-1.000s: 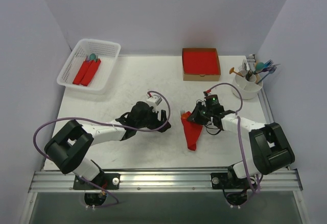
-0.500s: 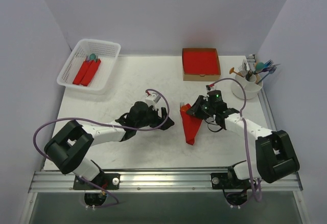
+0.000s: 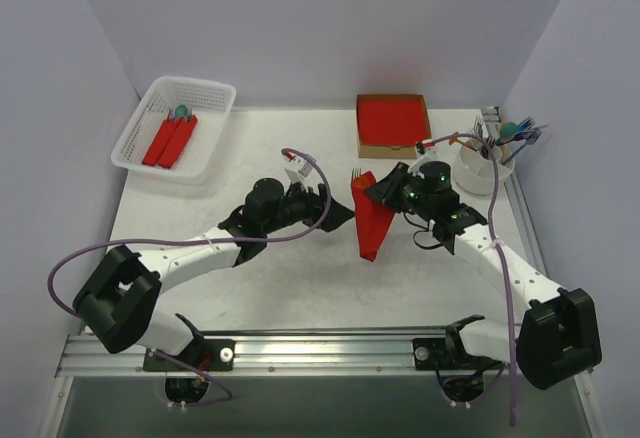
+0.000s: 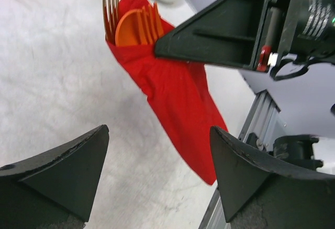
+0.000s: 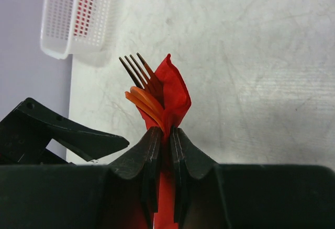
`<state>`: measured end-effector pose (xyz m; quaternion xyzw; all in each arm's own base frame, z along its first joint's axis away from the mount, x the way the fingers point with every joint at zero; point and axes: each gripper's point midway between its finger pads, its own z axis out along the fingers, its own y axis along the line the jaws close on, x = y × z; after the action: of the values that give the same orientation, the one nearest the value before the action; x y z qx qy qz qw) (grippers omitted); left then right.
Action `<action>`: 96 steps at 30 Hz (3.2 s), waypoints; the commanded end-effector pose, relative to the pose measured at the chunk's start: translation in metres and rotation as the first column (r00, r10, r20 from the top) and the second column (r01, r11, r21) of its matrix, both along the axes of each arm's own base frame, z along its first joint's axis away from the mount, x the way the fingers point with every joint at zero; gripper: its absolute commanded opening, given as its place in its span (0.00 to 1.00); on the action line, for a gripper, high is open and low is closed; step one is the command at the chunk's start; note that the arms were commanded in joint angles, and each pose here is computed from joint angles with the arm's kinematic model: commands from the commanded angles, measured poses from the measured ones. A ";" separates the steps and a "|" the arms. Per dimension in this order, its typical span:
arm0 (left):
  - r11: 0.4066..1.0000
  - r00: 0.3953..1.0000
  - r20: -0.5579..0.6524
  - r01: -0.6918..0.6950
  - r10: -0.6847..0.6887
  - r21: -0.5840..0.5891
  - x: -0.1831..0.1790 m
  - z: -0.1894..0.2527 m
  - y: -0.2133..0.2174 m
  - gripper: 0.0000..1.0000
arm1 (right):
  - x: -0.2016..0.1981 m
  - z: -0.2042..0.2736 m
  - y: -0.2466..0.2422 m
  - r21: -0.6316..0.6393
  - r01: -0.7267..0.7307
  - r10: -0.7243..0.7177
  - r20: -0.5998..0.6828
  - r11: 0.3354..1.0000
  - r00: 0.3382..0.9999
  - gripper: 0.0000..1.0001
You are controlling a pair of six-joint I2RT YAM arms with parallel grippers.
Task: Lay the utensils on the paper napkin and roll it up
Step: Pick up the napkin from the center of the board, then roll the napkin.
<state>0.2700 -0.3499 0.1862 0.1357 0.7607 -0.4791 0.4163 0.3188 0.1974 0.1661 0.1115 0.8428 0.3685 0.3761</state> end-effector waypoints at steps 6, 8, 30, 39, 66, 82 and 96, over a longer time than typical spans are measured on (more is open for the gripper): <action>0.992 0.993 0.114 0.056 -0.043 -0.115 0.013 0.073 -0.012 0.87 | 0.008 0.084 0.014 0.084 -0.023 0.004 0.219 0.996 0.976 0.00; 0.992 0.993 0.109 0.055 -0.043 -0.113 0.016 0.072 -0.014 0.88 | 0.007 0.092 0.016 0.094 -0.028 0.005 0.236 0.995 0.972 0.00; 0.974 0.988 0.128 0.112 -0.087 -0.199 0.022 0.078 -0.034 0.86 | 0.001 0.115 0.028 0.148 -0.058 0.013 0.286 0.987 0.958 0.00; 0.958 0.981 0.176 0.131 -0.087 -0.255 0.019 0.093 -0.034 0.81 | -0.004 0.117 0.028 0.155 -0.063 0.015 0.297 0.986 0.955 0.00; 0.932 0.973 0.187 0.190 -0.136 -0.310 0.018 0.102 -0.045 0.64 | -0.008 0.112 0.027 0.153 -0.059 0.012 0.291 0.986 0.957 0.00; 0.921 0.968 0.195 0.218 -0.160 -0.324 0.017 0.104 -0.049 0.33 | -0.010 0.111 0.028 0.153 -0.060 0.012 0.293 0.986 0.956 0.00; 0.892 0.961 0.174 0.265 -0.214 -0.367 0.013 0.106 -0.047 0.02 | -0.012 0.110 0.025 0.111 -0.067 0.029 0.313 0.991 0.949 0.22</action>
<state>0.2891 -0.3937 0.2538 0.1446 0.6549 -0.6212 0.4054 0.3104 0.2221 0.2548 0.0729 0.7724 0.4331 0.4588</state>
